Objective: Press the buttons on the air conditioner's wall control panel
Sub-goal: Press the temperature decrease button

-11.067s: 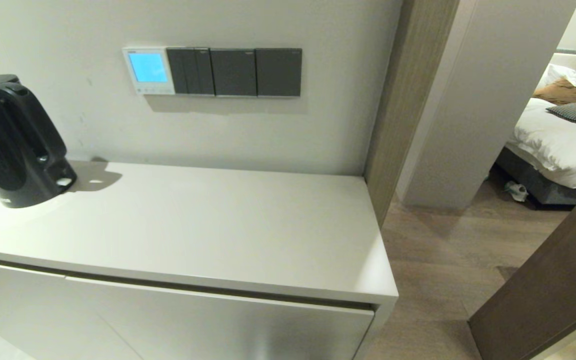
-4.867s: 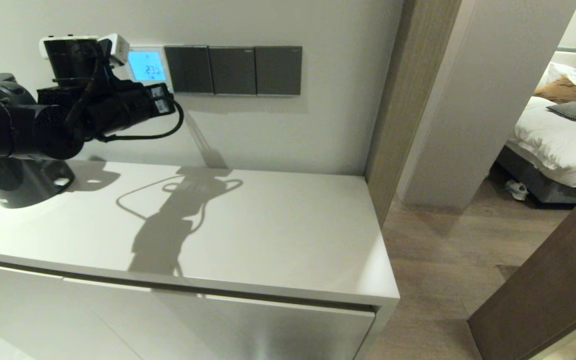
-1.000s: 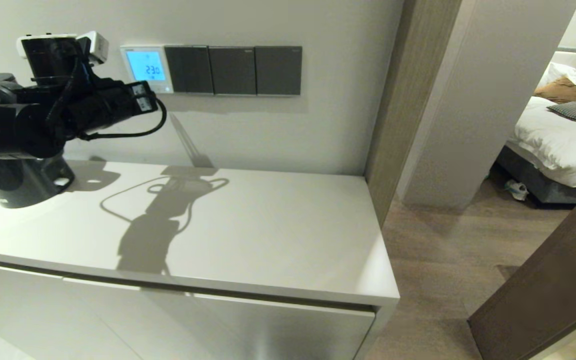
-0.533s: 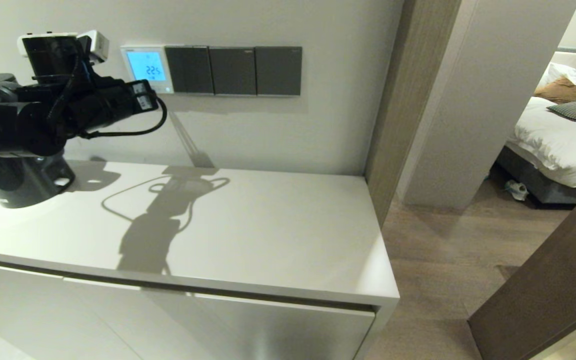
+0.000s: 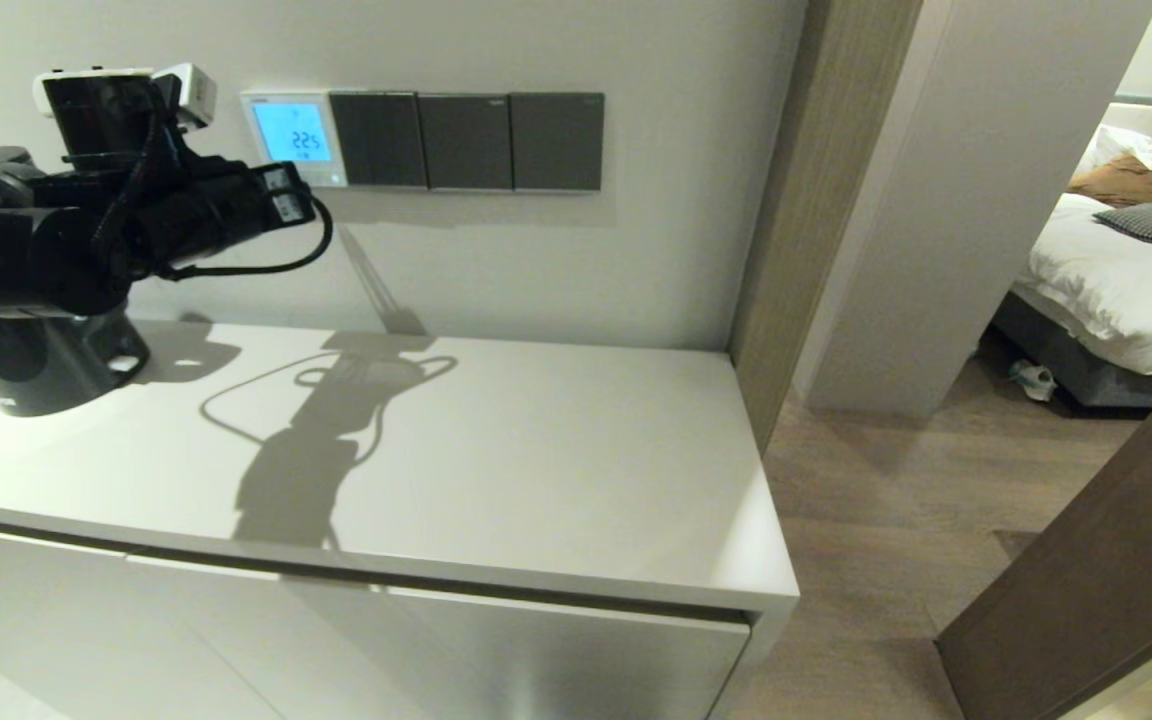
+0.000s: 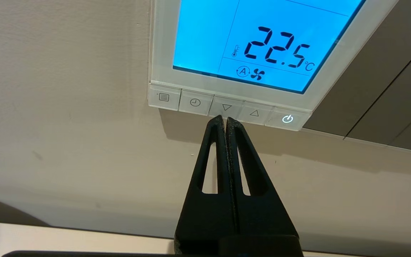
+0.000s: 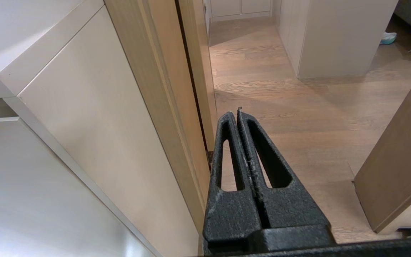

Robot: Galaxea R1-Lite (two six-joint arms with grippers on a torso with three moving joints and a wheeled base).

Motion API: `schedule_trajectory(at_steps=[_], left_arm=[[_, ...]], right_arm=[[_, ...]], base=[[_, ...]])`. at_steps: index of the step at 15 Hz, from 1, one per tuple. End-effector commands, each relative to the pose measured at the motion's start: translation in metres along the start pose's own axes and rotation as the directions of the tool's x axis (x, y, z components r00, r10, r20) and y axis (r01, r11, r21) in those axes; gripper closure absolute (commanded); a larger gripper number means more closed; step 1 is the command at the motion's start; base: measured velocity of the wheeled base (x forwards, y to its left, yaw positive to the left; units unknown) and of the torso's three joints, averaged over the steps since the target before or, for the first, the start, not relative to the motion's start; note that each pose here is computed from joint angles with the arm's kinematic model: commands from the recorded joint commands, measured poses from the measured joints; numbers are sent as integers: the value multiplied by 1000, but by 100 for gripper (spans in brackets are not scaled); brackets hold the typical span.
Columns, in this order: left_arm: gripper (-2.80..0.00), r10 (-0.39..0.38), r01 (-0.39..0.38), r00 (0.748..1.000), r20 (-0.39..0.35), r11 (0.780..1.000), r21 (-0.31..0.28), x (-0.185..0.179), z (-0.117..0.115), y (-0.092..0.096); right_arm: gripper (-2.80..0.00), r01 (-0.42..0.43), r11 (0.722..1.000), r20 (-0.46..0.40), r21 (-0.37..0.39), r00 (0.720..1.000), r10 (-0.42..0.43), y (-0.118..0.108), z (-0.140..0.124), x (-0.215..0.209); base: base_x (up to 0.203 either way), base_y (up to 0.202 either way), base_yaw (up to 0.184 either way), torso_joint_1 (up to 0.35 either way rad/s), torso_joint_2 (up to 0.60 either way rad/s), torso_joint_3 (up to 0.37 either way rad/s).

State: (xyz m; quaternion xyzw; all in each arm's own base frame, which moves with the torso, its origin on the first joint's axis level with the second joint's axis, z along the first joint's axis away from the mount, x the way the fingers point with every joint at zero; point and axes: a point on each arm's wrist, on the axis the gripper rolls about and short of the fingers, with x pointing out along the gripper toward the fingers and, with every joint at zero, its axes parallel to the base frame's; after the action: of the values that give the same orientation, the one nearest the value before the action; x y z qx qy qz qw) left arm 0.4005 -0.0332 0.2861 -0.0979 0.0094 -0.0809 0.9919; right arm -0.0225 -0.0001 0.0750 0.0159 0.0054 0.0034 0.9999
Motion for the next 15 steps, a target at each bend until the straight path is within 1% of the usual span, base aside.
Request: schedule_trajectory(at_steps=[1,6,15], left_arm=[[0,-2,2,1000,-1,1000,-3,-1,0,0],[0,-5,5,1000,3,1000,-2,-3,1,-2],[0,-3,3,1000,-9,1000,-2,3,-4,0]], right_arm=[[0,-1,1000,-3,0,1000,1,0,0,0],[0,-1,1000,-3,0,1000,1,0,0,0],[0,-1,1000,-3,0,1000,1,0,0,0]], base=[[0,0,0,0,0,0],[0,0,0,0,0,0],[0,0,0,0,0,0]])
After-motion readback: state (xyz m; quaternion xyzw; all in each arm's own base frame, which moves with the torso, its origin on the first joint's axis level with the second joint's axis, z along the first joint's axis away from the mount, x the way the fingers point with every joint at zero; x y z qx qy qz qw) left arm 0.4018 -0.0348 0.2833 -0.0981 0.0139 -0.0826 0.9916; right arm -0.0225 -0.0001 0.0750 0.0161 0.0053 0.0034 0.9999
